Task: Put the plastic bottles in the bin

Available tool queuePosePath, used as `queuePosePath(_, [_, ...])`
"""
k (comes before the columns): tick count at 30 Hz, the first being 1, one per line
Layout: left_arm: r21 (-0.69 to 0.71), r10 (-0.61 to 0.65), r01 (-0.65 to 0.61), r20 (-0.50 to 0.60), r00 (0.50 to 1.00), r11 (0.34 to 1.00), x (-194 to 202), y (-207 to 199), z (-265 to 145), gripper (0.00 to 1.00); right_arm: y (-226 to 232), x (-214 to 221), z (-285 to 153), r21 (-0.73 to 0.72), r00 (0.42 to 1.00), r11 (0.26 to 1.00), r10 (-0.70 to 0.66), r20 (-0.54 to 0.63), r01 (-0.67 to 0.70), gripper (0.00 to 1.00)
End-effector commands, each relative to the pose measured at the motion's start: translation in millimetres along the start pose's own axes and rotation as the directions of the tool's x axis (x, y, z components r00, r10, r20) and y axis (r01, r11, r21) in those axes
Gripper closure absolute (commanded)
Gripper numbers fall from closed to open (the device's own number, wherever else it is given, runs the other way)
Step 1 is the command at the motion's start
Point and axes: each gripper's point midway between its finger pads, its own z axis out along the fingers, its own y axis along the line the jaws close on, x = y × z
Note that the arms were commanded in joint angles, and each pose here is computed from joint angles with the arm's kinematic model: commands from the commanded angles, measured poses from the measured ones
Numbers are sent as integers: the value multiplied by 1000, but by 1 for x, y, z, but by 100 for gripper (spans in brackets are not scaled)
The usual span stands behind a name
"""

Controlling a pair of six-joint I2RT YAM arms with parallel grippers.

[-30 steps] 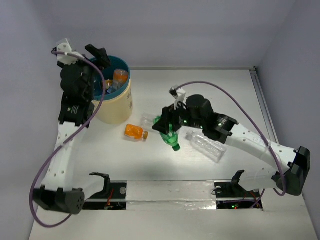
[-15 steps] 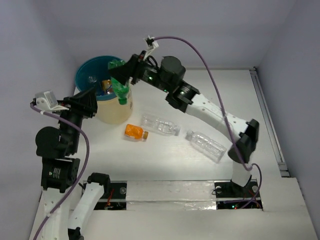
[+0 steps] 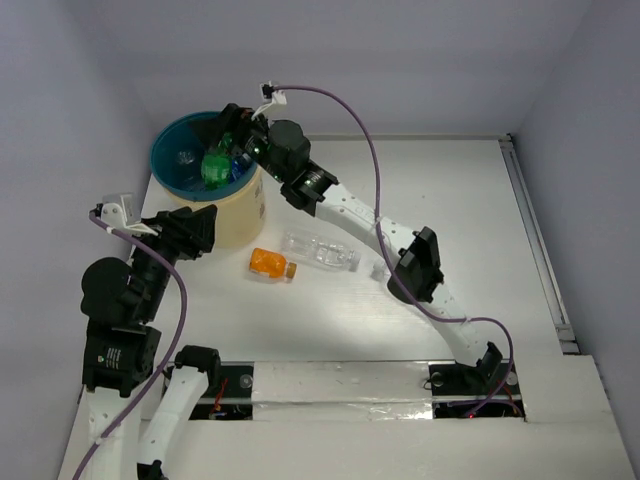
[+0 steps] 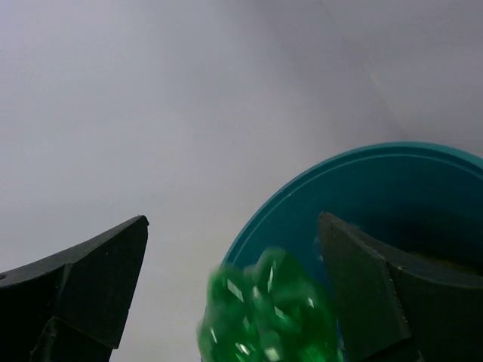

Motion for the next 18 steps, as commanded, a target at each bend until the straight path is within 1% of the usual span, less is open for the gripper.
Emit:
queuePosePath(1, [82, 16, -14, -22, 1000, 997, 3, -14, -2, 45, 47, -65, -8, -63, 988, 998, -18, 151, 28, 0])
queuePosePath(3, [122, 10, -4, -48, 999, 993, 8, -21, -1, 40, 48, -67, -12, -59, 988, 996, -51, 144, 60, 0])
queuePosePath(4, [134, 9, 1, -71, 997, 991, 13, -22, 2, 39, 62, -86, -19, -71, 984, 995, -60, 169, 73, 0])
queuePosePath(5, [174, 10, 9, -103, 995, 985, 19, -29, 2, 38, 65, -91, -22, -69, 981, 993, -81, 175, 94, 0])
queuePosePath(6, [190, 3, 20, -121, 993, 981, 22, -32, 3, 38, 70, -98, -27, -73, 979, 992, -89, 181, 103, 0])
queuePosePath(7, [200, -2, 31, -145, 989, 979, 29, -32, 7, 37, 66, -93, -30, -63, 981, 991, -103, 166, 114, 0])
queuePosePath(8, [231, -3, 39, -151, 989, 972, 30, -37, 7, 37, 78, -119, -41, -71, 972, 987, -125, 199, 141, 0])
queuePosePath(10, [241, -30, 76, -191, 981, 968, 42, -38, 13, 38, 84, -130, -53, -63, 968, 984, -149, 201, 164, 0])
queuePosePath(12, [284, -42, 103, -212, 976, 953, 47, -45, 15, 39, 78, -149, -74, -21, 960, 979, -192, 205, 200, 6])
queuePosePath(13, [278, -64, 132, -242, 968, 951, 56, -43, 20, 40, 80, -152, -83, -14, 958, 978, -203, 203, 210, 13])
queuePosePath(14, [301, -66, 141, -247, 967, 943, 57, -47, 21, 41, 74, -160, -101, 18, 953, 972, -232, 195, 233, 29])
queuePosePath(16, [299, -85, 177, -296, 951, 938, 73, -47, 29, 50, 65, -167, -123, 62, 947, 964, -266, 182, 259, 57])
queuePosePath(17, [324, -85, 190, -313, 946, 927, 78, -56, 29, 53, 34, -153, -135, 142, 943, 948, -303, 136, 284, 73])
queuePosePath(18, [327, -90, 204, -331, 939, 923, 85, -61, 31, 56, 49, -175, -160, 145, 935, 946, -311, 169, 288, 78])
